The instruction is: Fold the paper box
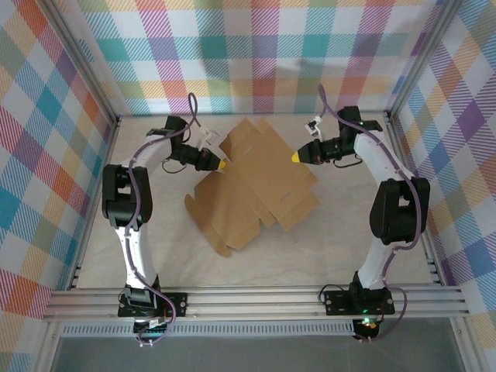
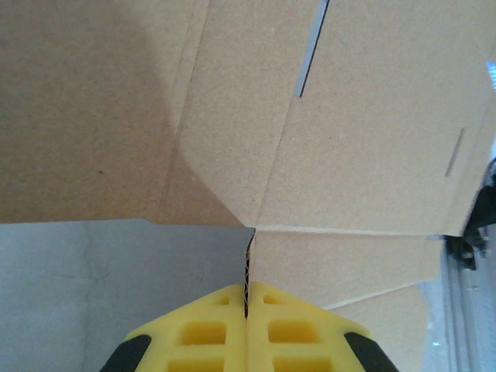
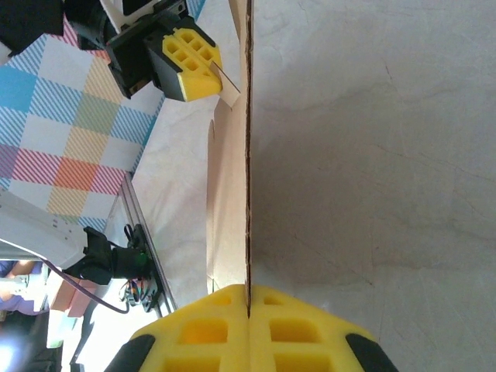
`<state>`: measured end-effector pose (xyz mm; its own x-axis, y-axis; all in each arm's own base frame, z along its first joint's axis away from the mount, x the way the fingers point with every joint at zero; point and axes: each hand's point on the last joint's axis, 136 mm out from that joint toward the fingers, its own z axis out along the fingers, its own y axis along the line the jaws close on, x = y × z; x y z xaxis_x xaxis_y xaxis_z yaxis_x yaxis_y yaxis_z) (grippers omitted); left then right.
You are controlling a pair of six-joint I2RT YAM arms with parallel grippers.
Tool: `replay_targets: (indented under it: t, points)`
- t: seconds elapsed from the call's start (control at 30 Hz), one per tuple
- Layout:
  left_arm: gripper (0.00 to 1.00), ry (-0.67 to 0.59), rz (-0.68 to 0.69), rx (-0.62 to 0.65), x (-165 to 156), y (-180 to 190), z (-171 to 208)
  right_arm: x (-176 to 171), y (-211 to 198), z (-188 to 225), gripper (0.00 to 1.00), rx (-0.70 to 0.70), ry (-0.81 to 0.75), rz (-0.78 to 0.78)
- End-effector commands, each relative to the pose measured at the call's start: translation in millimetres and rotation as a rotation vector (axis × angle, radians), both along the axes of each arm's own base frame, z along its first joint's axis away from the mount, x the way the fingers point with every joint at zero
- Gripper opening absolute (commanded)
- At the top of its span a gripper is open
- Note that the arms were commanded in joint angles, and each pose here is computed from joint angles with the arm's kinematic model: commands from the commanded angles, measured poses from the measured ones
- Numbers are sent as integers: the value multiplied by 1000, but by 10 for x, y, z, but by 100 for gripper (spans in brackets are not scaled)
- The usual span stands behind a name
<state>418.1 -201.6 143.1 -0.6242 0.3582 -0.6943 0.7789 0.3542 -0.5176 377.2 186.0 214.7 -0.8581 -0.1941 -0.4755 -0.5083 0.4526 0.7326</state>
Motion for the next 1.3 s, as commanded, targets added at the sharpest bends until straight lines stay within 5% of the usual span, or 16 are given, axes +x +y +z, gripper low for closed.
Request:
replay_targets:
  t: [0.0,0.43,0.7,0.9,0.97,1.27]
  points:
    - [1,-149,23,82,9,-45,87,29,9,237,0,25,-49,0]
    - [0,-655,260,478,155,-385,-53,154,-40,163,0,-30,-53,-79]
    - [0,-1010,292,707,102,-685,-84,261,-45,201,0,-26,-66,-120]
    - [0,-1136,284,897,158,-825,-286,286,-39,218,0,-21,-68,-125]
    - [0,-1120,310,874,177,-850,-267,268,-45,222,0,-28,-75,-124]
    - [1,-755,296,401,94,-937,61,225,-60,244,0,-34,-89,-119]
